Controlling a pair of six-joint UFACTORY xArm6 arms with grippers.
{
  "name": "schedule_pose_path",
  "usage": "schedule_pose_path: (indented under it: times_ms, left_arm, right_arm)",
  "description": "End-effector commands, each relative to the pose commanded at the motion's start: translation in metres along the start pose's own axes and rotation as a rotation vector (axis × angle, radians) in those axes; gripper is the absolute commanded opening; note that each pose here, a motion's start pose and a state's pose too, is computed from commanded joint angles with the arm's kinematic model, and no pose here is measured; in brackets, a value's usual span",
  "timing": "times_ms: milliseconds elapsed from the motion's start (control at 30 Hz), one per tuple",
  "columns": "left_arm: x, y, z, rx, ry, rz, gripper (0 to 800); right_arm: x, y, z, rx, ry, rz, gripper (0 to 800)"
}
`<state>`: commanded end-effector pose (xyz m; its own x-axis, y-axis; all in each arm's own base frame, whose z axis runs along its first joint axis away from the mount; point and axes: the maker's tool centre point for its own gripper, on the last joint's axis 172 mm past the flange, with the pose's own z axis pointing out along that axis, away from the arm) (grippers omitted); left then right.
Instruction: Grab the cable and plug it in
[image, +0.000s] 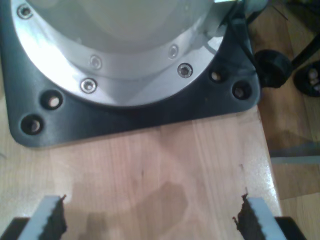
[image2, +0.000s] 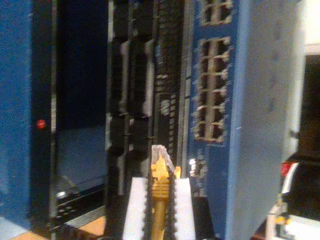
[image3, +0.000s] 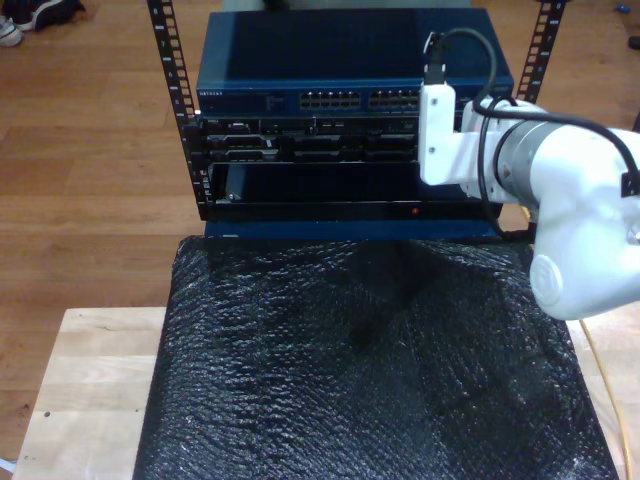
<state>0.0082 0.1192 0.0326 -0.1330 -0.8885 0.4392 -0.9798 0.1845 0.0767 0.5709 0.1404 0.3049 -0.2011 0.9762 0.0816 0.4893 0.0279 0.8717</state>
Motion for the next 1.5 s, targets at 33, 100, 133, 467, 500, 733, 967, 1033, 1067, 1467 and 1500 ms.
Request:
schedule_pose_path:
  times_ms: [33, 100, 133, 467, 500, 733, 967, 1033, 1067, 1467, 1500]
  left_arm:
    - [0.000, 0.000, 0.000, 0.000, 0.002, 0.000, 800]
    - [0.000, 0.000, 0.000, 0.000, 0.000, 0.000, 800]
    - [0.000, 0.000, 0.000, 0.000, 0.002, 0.000, 800]
    - [0.000, 0.000, 0.000, 0.000, 0.002, 0.000, 800]
    - [0.000, 0.000, 0.000, 0.000, 0.000, 0.000, 800]
    - [0.000, 0.000, 0.000, 0.000, 0.002, 0.000, 800]
    - [0.000, 0.000, 0.000, 0.000, 0.002, 0.000, 800]
    - [0.000, 0.000, 0.000, 0.000, 0.002, 0.000, 800]
    - [0.000, 0.000, 0.000, 0.000, 0.002, 0.000, 800]
    - [0.000, 0.000, 0.000, 0.000, 0.002, 0.000, 800]
    - [0.000, 0.000, 0.000, 0.000, 0.000, 0.000, 800]
  right_arm:
    - [0.000, -0.001, 0.003, -0.006, 0.002, 0.000, 0]
    - [0.001, 0.000, 0.008, -0.021, 0.007, -0.002, 0]
    - [0.001, -0.002, 0.010, -0.022, 0.009, -0.002, 0]
    - [0.009, -0.009, 0.007, -0.072, 0.031, -0.020, 0]
    - [0.009, -0.008, 0.007, -0.081, 0.033, -0.021, 0]
    - [0.009, -0.004, 0.006, -0.122, 0.035, -0.074, 0]
    - [0.011, 0.003, 0.008, -0.134, 0.037, -0.111, 0]
    - [0.012, 0.013, 0.008, -0.151, 0.038, -0.114, 0]
    - [0.014, 0.018, 0.010, -0.159, 0.040, -0.116, 0]
    - [0.034, 0.030, 0.009, -0.252, 0.081, -0.150, 0]
    - [0.034, 0.030, 0.009, -0.252, 0.081, -0.150, 0]
